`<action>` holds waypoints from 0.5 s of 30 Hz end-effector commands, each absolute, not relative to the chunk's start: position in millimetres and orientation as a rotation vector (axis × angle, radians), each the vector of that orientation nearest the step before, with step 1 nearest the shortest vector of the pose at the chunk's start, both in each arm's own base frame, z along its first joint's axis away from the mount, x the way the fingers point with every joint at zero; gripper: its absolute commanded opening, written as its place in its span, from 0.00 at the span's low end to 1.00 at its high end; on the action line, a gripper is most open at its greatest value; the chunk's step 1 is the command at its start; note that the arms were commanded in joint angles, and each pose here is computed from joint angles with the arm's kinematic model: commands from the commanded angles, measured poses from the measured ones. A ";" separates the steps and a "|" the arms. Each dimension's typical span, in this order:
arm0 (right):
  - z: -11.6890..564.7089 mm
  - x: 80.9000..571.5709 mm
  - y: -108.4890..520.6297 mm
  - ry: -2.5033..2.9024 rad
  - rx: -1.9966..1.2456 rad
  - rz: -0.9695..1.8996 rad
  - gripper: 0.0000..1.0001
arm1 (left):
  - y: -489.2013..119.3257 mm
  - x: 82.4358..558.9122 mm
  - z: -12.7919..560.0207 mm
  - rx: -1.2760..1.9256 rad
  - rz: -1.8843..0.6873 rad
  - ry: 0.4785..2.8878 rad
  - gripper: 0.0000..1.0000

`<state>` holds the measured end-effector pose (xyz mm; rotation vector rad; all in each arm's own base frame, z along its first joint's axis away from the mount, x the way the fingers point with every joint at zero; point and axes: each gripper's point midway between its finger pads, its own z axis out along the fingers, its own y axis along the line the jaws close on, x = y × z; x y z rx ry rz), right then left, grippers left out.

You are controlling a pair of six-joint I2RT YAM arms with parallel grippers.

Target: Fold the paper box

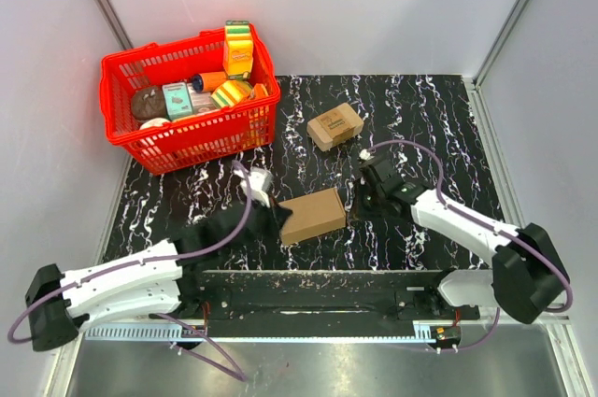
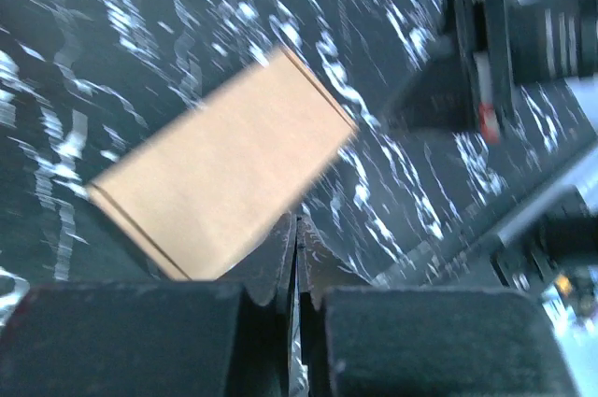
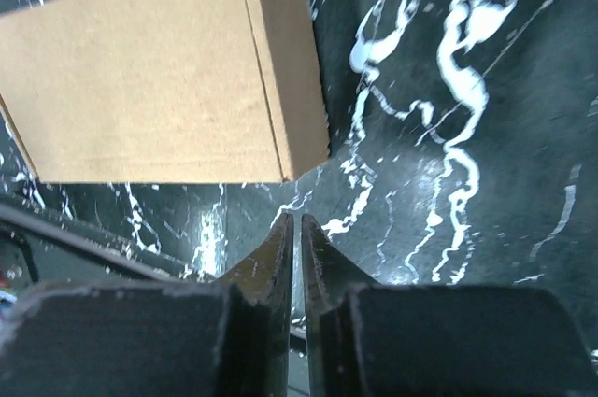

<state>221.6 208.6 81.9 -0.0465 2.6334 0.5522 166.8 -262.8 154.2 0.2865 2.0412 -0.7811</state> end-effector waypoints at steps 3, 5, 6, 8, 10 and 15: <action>61.8 201.6 233.9 2.727 -0.065 0.762 0.11 | -228.7 238.4 151.7 0.229 -0.605 2.030 0.00; 56.8 201.0 236.0 2.734 -0.066 0.772 0.11 | -225.4 254.4 141.3 0.227 -0.552 2.056 0.00; 54.8 201.9 237.2 2.734 -0.061 0.776 0.11 | -223.9 261.8 136.2 0.228 -0.516 2.073 0.00; 52.0 203.1 240.3 2.735 -0.055 0.791 0.11 | -218.1 276.9 126.4 0.210 -0.446 2.103 0.00; 50.4 207.5 241.2 2.732 -0.046 0.778 0.10 | -212.3 291.3 118.4 0.177 -0.391 2.130 0.00; 45.9 216.4 240.9 2.730 -0.041 0.732 0.10 | -198.0 316.2 97.3 0.118 -0.284 2.198 0.00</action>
